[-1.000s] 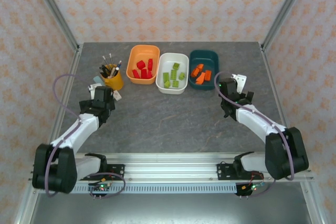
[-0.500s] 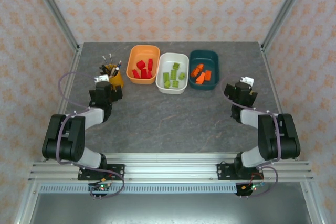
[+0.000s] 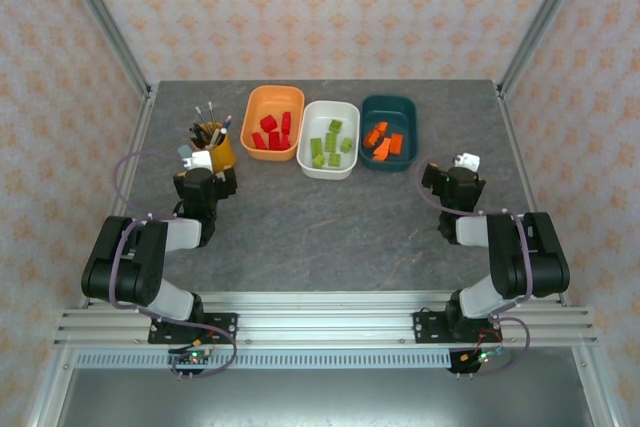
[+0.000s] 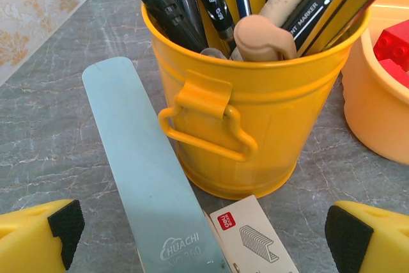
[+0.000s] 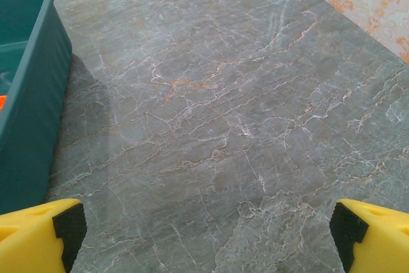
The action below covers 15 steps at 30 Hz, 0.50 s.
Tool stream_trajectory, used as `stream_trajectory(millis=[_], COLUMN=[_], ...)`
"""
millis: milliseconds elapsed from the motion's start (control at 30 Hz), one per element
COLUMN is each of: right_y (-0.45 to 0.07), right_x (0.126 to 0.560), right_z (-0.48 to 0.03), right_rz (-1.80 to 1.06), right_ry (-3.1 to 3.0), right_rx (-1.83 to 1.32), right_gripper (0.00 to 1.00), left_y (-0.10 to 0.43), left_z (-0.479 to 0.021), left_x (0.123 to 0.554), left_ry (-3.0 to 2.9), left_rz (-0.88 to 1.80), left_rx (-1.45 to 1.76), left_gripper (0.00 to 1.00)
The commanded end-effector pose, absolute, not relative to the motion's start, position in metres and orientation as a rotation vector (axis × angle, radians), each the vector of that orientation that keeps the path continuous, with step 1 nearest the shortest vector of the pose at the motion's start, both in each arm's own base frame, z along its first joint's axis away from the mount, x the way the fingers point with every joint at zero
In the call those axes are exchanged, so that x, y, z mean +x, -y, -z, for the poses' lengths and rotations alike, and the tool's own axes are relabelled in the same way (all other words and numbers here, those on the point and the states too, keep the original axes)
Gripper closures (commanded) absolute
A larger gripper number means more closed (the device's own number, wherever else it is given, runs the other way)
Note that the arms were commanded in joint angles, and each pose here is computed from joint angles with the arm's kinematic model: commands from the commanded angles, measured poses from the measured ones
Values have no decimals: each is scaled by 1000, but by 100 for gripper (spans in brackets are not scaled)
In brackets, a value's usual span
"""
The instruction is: Sort the legos into containers by color
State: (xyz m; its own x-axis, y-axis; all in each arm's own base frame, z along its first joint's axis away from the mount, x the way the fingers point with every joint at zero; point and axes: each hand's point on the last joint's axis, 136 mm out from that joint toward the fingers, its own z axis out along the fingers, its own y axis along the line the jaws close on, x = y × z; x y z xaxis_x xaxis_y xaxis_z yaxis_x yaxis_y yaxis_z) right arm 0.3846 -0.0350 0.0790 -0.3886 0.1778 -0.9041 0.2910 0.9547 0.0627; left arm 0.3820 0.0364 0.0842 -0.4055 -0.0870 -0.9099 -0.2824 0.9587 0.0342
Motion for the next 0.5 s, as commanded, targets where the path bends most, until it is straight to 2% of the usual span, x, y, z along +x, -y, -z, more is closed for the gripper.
stream_trajectory(millis=[0,467], right_y=[34,30], right_x=[391,393], right_z=[-90,-90], right_rz=[123,114], right_ry=[-1941,-1948], right_rx=[329,300], right_gripper=[1,1], left_y=[-39,-39], left_z=[-96,-97], left_x=[387,387], left_ry=[-1938,-1936], left_rz=[-257,-257], left_rx=[-258,-258], left_gripper=[0,0])
